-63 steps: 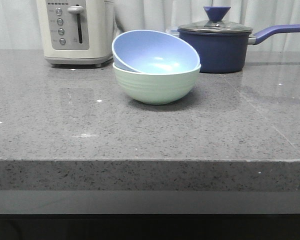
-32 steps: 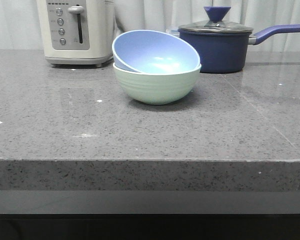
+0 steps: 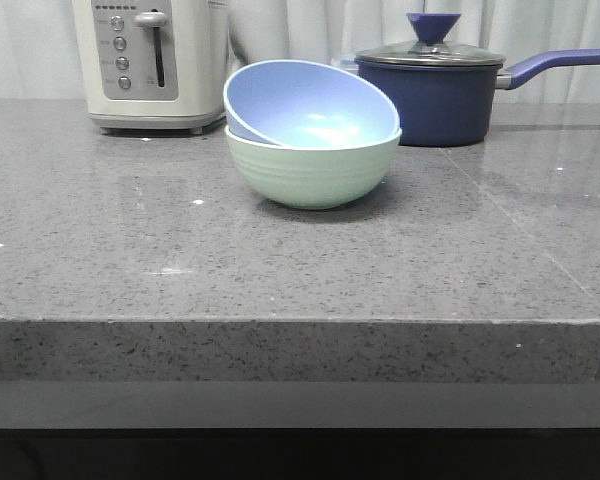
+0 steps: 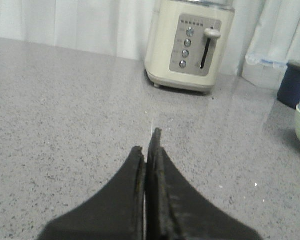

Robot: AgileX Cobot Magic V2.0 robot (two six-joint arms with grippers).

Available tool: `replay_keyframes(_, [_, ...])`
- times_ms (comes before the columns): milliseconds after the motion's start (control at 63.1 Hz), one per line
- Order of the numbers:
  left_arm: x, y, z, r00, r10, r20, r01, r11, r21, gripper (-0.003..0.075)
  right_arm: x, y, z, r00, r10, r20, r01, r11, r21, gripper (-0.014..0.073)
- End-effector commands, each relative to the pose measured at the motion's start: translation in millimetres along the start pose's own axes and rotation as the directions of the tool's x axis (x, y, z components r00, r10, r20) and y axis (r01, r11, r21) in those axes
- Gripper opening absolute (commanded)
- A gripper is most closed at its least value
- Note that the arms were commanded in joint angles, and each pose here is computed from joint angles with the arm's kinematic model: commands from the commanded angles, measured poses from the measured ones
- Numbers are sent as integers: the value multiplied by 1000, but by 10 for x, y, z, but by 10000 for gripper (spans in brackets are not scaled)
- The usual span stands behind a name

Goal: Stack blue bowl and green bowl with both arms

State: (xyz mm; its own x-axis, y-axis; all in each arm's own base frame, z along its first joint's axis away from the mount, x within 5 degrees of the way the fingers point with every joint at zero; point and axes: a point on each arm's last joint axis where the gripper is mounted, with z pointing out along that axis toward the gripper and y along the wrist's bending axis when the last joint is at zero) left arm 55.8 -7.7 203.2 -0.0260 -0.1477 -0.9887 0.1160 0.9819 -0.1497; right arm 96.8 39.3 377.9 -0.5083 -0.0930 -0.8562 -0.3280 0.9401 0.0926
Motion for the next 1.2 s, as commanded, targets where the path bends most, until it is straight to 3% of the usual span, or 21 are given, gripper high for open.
replay_keyframes(0, [-84,6,-19,994,-14,112,14,1000,2,-20,-114,2,-58,995,-18,93,18,1000,4,-63])
replay_keyframes(1189, [-82,3,-17,994,12,109,-13,1000,6,-20,-114,2,-58,995,-18,93,18,1000,4,-63])
